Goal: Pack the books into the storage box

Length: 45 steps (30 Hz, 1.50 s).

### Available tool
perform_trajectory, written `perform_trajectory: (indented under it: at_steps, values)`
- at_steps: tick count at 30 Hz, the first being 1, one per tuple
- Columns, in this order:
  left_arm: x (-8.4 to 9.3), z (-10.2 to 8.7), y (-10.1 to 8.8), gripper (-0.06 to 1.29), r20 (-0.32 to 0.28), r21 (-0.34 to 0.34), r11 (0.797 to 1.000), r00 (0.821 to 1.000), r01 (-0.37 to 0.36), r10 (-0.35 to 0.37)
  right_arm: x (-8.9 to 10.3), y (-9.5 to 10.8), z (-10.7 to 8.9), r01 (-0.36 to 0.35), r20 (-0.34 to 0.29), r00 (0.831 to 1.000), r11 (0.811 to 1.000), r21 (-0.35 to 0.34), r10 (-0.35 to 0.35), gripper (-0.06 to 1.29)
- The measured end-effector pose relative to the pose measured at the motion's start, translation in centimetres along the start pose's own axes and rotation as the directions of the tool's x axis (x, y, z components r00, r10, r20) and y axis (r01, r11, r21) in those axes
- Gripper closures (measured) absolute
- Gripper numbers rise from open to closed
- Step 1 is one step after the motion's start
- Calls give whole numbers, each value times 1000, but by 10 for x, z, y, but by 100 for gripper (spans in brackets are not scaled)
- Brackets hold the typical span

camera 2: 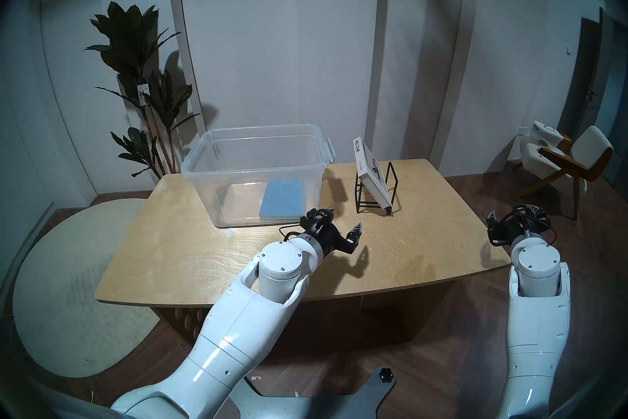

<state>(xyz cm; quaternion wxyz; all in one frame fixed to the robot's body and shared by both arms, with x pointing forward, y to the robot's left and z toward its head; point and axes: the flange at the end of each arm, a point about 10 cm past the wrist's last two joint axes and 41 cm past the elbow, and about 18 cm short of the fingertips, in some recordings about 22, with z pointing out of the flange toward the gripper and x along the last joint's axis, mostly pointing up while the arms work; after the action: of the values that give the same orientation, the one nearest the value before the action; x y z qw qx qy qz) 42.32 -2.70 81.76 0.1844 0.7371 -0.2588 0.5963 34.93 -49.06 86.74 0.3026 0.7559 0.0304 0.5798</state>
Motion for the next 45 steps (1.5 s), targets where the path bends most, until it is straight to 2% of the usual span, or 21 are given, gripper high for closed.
perform_trajectory:
  at_steps: [8,11,14,18,20,23,29,33,34,36,37,39,43,45]
  values:
    - [14,16,0,-2,6,-5,999,999,43,-43,1,3,2,15,-60,998,1000,15,-14,-4]
    - [25,25,2,-2,3,-17,996,996,84,-84,1,5,3,22,-89,996,1000,22,-20,-4]
    - [29,29,3,-2,6,-28,993,994,113,-113,1,5,4,25,-102,995,999,25,-22,-4]
    - [31,41,7,-2,37,-52,980,981,191,-189,0,6,5,32,-132,991,999,33,-27,-4]
    - [31,44,8,-2,45,-57,977,978,207,-204,-1,6,5,33,-139,990,999,35,-28,-4]
    - [32,54,11,-2,69,-68,963,965,259,-255,-2,7,6,36,-158,987,999,36,-30,-4]
    - [39,65,13,-2,84,-73,946,947,316,-310,-11,7,8,39,-159,987,998,39,-33,-4]
    - [47,75,15,-2,85,-77,928,930,364,-358,-25,6,11,40,-144,989,998,43,-34,-4]
    - [50,79,17,-2,88,-83,915,918,394,-387,-30,5,12,42,-138,990,998,43,-35,-4]
    - [51,82,18,-2,93,-88,905,908,415,-408,-32,5,13,43,-136,990,998,43,-37,-4]
    - [52,87,21,-2,103,-95,890,894,446,-437,-35,6,14,47,-134,990,998,42,-41,-4]
    - [51,92,25,-2,116,-101,874,878,476,-465,-38,6,15,53,-136,990,998,41,-47,-4]
    - [49,102,34,-2,139,-102,848,851,520,-506,-41,6,18,65,-147,987,997,37,-59,-4]
    - [49,104,36,-2,142,-101,842,845,531,-516,-41,6,18,68,-150,987,997,36,-62,-4]
